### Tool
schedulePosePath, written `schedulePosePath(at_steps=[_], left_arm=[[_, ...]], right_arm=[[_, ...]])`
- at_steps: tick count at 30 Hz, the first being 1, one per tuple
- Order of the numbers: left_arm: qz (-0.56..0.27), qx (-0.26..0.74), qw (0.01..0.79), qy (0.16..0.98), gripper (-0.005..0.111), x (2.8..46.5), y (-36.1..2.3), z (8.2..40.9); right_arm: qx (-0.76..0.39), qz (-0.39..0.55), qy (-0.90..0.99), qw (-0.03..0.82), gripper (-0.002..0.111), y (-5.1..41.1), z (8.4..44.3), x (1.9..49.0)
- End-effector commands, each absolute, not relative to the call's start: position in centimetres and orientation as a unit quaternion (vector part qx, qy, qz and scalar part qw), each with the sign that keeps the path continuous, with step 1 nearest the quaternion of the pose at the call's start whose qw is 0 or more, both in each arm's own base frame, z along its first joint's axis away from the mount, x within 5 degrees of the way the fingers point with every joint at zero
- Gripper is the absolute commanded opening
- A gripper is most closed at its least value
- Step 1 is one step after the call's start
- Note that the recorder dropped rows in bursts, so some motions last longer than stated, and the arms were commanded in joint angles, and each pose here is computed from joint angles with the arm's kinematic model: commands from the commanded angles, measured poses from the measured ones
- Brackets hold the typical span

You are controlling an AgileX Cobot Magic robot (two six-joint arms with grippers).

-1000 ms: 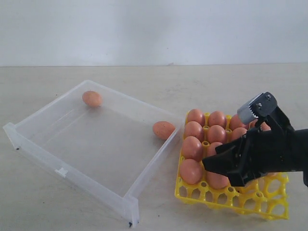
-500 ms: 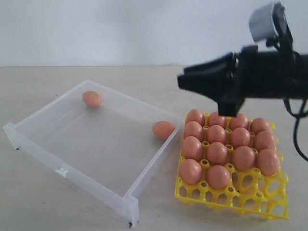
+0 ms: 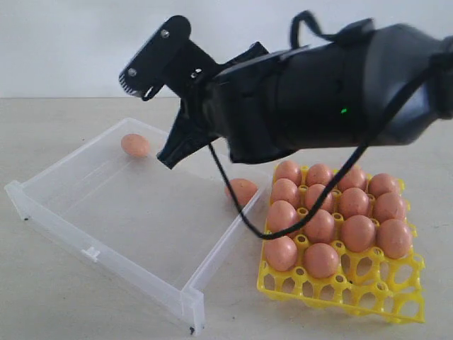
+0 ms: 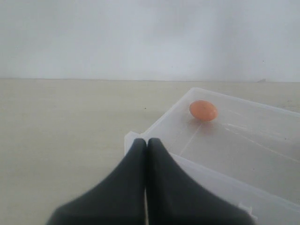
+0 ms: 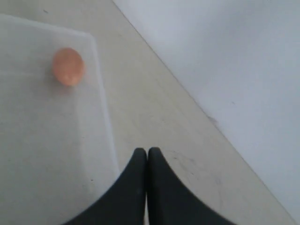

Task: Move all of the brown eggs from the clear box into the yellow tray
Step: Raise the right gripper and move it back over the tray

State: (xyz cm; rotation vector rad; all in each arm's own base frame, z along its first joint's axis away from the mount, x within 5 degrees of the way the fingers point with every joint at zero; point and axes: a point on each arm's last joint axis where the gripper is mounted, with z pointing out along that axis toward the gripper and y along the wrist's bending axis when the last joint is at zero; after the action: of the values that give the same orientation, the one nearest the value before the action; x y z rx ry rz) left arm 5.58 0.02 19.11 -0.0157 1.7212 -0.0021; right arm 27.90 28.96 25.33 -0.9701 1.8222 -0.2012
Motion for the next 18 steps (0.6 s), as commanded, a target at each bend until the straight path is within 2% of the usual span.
schedulePosePath(at_steps=[1,5,8,15,17,18], left_arm=[[-0.004,-0.007,0.654,0.756,-0.004,5.6,0.0,19.2],[-0.004,-0.007,0.654,0.756,-0.004,5.6,0.0,19.2],[-0.004,-0.007,0.654,0.756,-0.004,5.6,0.0,19.2],[-0.004,-0.007,0.654,0.756,-0.004,5.6,0.0,19.2],[-0.004,-0.007,0.654,0.756,-0.004,5.6,0.0,19.2],[-0.004,-0.007,0.654,0.756,-0.004,5.6,0.0,19.2]], right_arm=[[-0.386,-0.106,0.747,0.531,0.000,30.9,27.0,27.4],[-0.403,-0.097,0.740,0.529,0.000,31.7,26.0,28.3],[-0.452,-0.136,0.680,0.561,0.000,32.3,26.7,28.2],[-0.620,-0.301,0.295,0.662,0.000,36.2,30.3,25.7],[-0.605,-0.267,0.294,0.691,0.000,36.7,31.0,25.3],[-0.579,-0.213,0.351,0.704,0.000,36.7,31.3,25.4]])
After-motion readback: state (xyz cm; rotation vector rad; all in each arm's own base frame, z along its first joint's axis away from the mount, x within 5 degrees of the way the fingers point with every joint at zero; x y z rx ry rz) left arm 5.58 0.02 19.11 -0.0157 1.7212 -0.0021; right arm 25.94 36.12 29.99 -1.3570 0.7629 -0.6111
